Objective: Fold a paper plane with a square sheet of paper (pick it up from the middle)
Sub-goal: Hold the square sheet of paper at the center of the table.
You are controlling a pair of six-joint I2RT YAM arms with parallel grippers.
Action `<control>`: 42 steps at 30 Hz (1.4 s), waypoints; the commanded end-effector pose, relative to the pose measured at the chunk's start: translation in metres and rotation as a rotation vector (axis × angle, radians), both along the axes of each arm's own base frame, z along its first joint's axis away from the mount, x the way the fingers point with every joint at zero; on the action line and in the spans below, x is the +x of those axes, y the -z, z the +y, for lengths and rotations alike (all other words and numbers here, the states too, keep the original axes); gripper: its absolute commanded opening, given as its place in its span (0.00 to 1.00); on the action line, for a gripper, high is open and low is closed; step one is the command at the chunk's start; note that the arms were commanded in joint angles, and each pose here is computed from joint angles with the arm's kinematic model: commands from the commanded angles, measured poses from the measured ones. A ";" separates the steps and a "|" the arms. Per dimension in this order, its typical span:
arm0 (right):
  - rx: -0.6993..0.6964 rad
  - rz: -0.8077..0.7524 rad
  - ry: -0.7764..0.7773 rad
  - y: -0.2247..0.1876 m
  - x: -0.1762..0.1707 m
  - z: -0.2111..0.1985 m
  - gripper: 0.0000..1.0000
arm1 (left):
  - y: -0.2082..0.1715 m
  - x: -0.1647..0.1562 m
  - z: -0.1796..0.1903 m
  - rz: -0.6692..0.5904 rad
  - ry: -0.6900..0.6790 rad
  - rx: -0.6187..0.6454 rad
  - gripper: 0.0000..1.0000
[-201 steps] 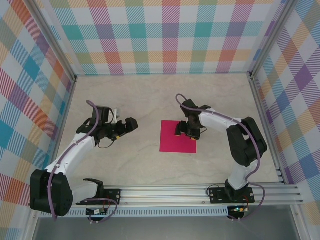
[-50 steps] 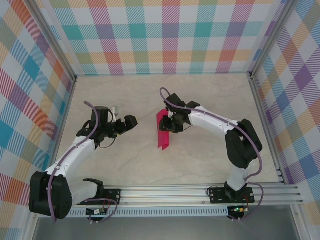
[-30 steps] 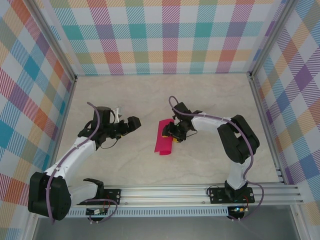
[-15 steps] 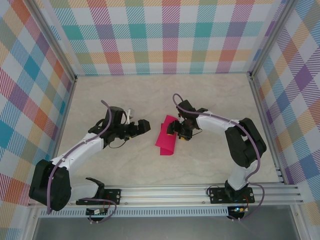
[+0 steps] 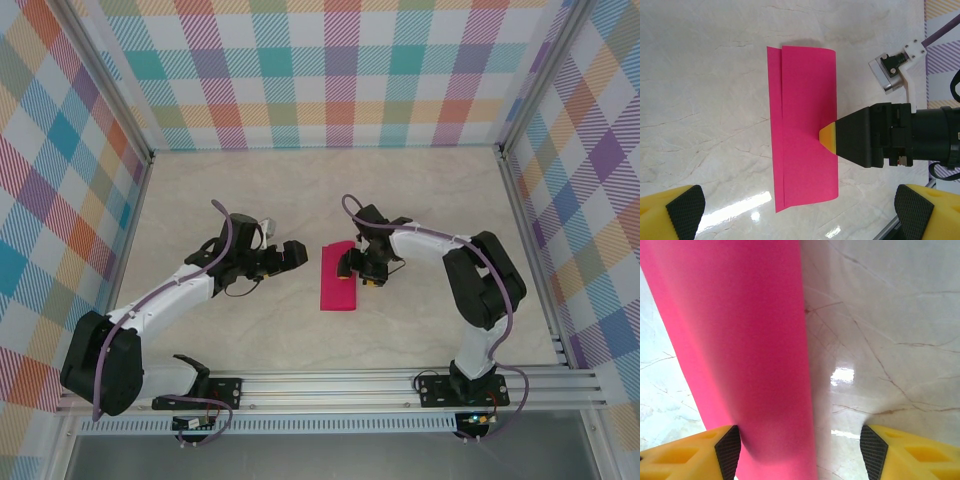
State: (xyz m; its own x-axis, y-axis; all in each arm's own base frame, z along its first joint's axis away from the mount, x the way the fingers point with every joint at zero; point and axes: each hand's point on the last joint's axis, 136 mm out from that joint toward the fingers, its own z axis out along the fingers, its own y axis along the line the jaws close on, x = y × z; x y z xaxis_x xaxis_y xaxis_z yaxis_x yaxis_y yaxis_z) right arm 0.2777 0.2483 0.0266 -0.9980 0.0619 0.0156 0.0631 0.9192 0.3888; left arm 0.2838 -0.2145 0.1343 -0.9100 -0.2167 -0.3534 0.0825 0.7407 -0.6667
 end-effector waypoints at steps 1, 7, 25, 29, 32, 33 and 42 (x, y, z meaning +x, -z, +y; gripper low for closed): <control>0.002 0.020 -0.031 0.002 -0.001 0.002 0.68 | -0.013 0.009 -0.005 -0.042 -0.006 -0.010 1.00; 0.009 0.029 -0.039 0.004 -0.002 0.004 0.70 | -0.011 0.009 -0.003 -0.039 -0.011 -0.002 1.00; -0.064 0.097 -0.065 0.019 -0.007 -0.002 0.80 | -0.008 0.008 -0.002 -0.031 -0.014 0.007 1.00; -0.100 0.114 -0.056 0.025 -0.008 -0.008 0.81 | -0.008 0.009 -0.002 -0.029 -0.012 0.008 1.00; -0.116 0.127 -0.062 0.029 -0.010 -0.010 0.81 | -0.008 0.008 -0.003 -0.028 -0.010 0.008 1.00; -0.122 0.130 -0.064 0.030 -0.010 -0.011 0.81 | -0.007 0.008 -0.003 -0.027 -0.009 0.009 1.00; -0.176 0.156 -0.083 0.035 -0.012 -0.017 0.81 | -0.005 0.009 -0.003 -0.020 -0.008 0.008 1.00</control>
State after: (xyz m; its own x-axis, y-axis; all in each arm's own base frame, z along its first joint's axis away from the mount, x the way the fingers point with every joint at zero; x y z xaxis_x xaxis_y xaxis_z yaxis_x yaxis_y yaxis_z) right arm 0.2797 0.2517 0.0231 -0.9947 0.0057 0.1023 0.0391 0.9438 0.3281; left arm 0.2864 -0.2118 0.1268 -0.9106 -0.2225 -0.3483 0.0637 0.7571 -0.6501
